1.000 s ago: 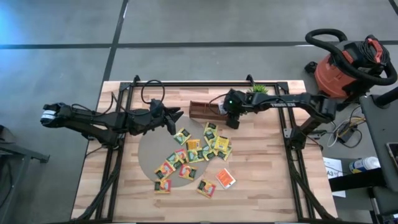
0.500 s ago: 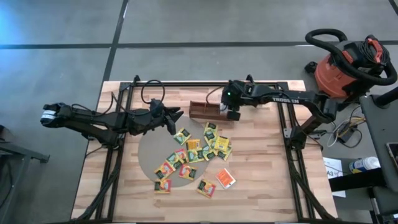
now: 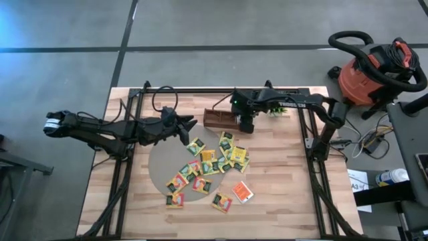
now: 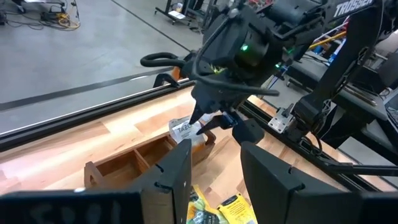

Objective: Pick & Place Tea
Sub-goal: Put the orange tea sachet into the right compartment of the wooden organizer

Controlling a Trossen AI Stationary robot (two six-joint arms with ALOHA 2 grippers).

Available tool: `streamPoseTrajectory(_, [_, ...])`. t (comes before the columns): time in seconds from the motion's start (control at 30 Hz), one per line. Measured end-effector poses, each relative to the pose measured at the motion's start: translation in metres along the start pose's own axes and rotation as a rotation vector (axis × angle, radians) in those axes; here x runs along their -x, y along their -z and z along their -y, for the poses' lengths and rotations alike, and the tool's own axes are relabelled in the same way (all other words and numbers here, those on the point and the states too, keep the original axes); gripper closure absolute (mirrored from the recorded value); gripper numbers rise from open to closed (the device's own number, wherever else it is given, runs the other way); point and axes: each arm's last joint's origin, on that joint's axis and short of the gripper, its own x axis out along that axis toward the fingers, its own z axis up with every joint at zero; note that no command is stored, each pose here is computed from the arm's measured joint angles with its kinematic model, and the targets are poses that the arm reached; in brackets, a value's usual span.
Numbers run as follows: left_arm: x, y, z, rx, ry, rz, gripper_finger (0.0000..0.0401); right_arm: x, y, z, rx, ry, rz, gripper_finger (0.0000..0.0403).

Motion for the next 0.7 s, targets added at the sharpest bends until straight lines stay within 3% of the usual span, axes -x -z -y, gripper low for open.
streamPoseTrajectory(0.2, [0.0, 0.008, -0.005, -0.055, -0.044, -0.072, 0.0268, 0.004, -0.008, -0.018, 0.005, -0.132, 0.037, 0.0307])
streamPoseTrajectory(0.33, [0.004, 0.022, -0.016, -0.109, -0.133, -0.217, 0.0268, 0.012, -0.013, -0.031, 0.016, -0.14, 0.058, 0.0312])
streamPoseTrajectory(0.47, [0.011, 0.037, -0.028, -0.076, -0.201, -0.408, 0.0268, 0.021, -0.016, -0.052, 0.013, -0.188, 0.067, 0.031])
streamPoseTrajectory(0.6, [0.018, 0.047, -0.033, -0.055, -0.203, -0.576, 0.0268, 0.026, -0.018, -0.079, -0.002, -0.3, 0.066, 0.0305])
streamPoseTrajectory(0.7, [0.021, 0.05, -0.032, -0.059, -0.188, -0.61, 0.0268, 0.029, -0.017, -0.099, -0.024, -0.326, 0.053, 0.0303])
